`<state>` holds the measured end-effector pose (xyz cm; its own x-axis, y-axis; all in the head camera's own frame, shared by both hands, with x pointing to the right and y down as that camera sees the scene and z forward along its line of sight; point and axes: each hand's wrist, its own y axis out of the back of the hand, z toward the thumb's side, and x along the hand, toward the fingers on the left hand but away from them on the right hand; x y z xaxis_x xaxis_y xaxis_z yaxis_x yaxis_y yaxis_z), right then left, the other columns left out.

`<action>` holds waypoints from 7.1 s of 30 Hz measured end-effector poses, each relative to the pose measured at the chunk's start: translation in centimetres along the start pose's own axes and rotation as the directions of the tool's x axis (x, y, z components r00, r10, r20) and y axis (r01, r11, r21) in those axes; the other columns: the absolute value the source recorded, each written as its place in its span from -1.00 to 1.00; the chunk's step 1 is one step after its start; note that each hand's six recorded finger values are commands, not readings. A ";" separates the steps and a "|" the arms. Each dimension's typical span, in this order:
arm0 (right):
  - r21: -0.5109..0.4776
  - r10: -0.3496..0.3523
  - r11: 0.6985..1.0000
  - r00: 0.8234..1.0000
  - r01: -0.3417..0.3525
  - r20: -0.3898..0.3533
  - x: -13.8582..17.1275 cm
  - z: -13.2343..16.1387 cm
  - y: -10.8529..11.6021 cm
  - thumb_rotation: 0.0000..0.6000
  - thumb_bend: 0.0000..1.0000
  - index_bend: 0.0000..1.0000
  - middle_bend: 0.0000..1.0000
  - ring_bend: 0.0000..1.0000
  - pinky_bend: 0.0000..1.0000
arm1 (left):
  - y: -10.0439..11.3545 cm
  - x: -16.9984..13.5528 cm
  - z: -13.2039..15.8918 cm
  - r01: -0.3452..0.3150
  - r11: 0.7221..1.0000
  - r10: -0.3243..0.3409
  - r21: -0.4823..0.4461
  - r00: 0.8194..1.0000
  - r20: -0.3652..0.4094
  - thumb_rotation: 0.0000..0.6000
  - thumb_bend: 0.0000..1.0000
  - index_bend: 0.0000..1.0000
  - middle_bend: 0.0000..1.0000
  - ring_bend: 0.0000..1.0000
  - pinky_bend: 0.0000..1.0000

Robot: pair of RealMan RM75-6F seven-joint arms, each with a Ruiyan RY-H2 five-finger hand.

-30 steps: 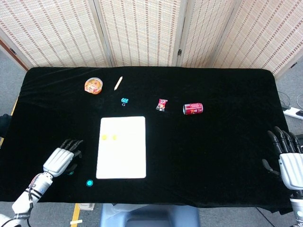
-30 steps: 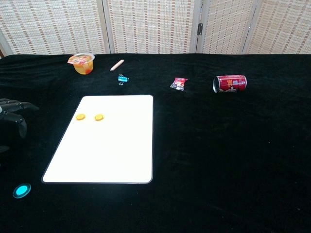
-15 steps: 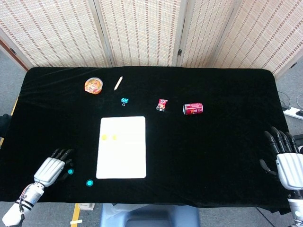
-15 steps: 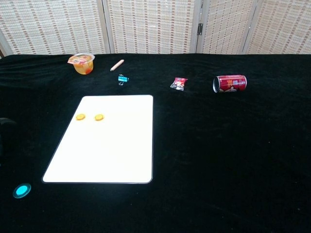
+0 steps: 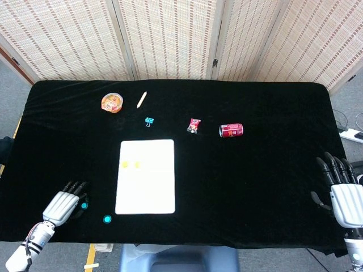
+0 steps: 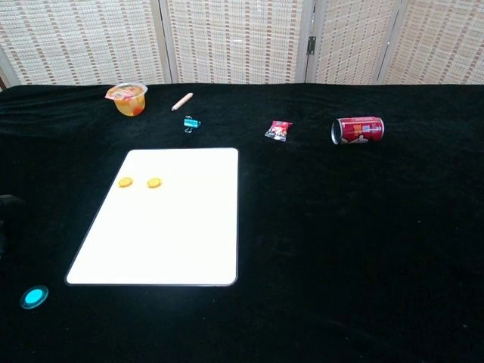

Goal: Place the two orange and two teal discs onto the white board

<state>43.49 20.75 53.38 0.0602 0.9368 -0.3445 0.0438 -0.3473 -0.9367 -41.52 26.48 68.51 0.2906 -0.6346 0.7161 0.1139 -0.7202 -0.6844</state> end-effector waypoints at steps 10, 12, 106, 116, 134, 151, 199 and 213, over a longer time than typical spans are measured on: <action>-0.002 0.001 1.000 1.000 -0.001 0.003 0.1 -0.1 -0.1 1.00 -0.31 -1.00 -0.96 -0.93 -1.00 | -0.5 0.0 -0.1 0.012 1.000 -0.012 -0.006 1.000 -0.007 1.00 -0.12 -0.14 -0.83 -1.00 -1.00; -0.002 0.001 1.000 1.000 -0.001 0.003 0.1 -0.1 -0.1 1.00 -0.31 -1.00 -0.96 -0.93 -1.00 | -0.6 0.1 -0.1 0.012 1.000 -0.012 -0.009 1.000 -0.009 1.00 -0.12 -0.13 -0.83 -1.00 -1.00; 0.002 -0.002 1.000 1.000 0.002 0.014 0.3 -0.2 0.1 1.00 -0.31 -1.00 -0.96 -0.96 -1.00 | 5.3 2.5 5.5 -0.075 0.996 0.060 0.056 0.970 0.236 1.00 -0.28 -0.11 -0.84 -1.00 -1.00; 0.000 0.005 1.000 1.000 -0.005 -0.002 0.2 0.3 -0.2 1.00 -0.31 -1.00 -0.96 -0.96 -1.00 | 2.4 -1.0 6.2 -0.028 0.998 0.010 0.056 0.957 0.289 1.00 -0.28 -0.15 -0.84 -1.00 -1.00; 0.000 0.007 1.000 1.000 -0.007 0.008 0.4 -0.2 -0.2 1.00 -0.31 -1.00 -0.96 -0.97 -1.00 | 0.5 0.2 7.5 -0.003 0.996 -0.022 0.088 0.958 0.287 1.00 -0.29 -0.19 -0.84 -1.00 -1.00; 0.001 0.010 1.000 1.000 -0.010 0.007 0.3 -0.1 -0.3 1.00 -0.31 -1.00 -0.96 -0.97 -1.00 | -0.3 0.2 7.9 0.013 0.997 -0.034 0.074 0.956 0.292 1.00 -0.28 -0.12 -0.84 -1.00 -1.00; 0.002 0.012 1.000 1.000 -0.012 0.022 0.2 -0.6 -0.3 1.00 -0.31 -1.00 -0.96 -0.98 -1.00 | 7.9 11.1 12.5 -0.050 0.998 0.062 -0.046 0.944 0.323 1.00 -0.18 -0.04 -0.83 -1.00 -1.00; 0.002 0.017 1.000 0.999 -0.017 0.028 0.1 -0.8 -0.3 1.00 -0.31 -1.00 -0.96 -0.99 -1.00 | 6.6 13.9 14.4 0.007 0.999 0.005 -0.039 0.953 0.302 1.00 -0.18 -0.05 -0.83 -1.00 -1.00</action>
<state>44.26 20.92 53.72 0.0333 0.9317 -0.3616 0.0409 -0.3628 -0.9310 -23.08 16.95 71.94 0.5645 -0.5242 0.6376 0.0785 -0.7349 -0.6737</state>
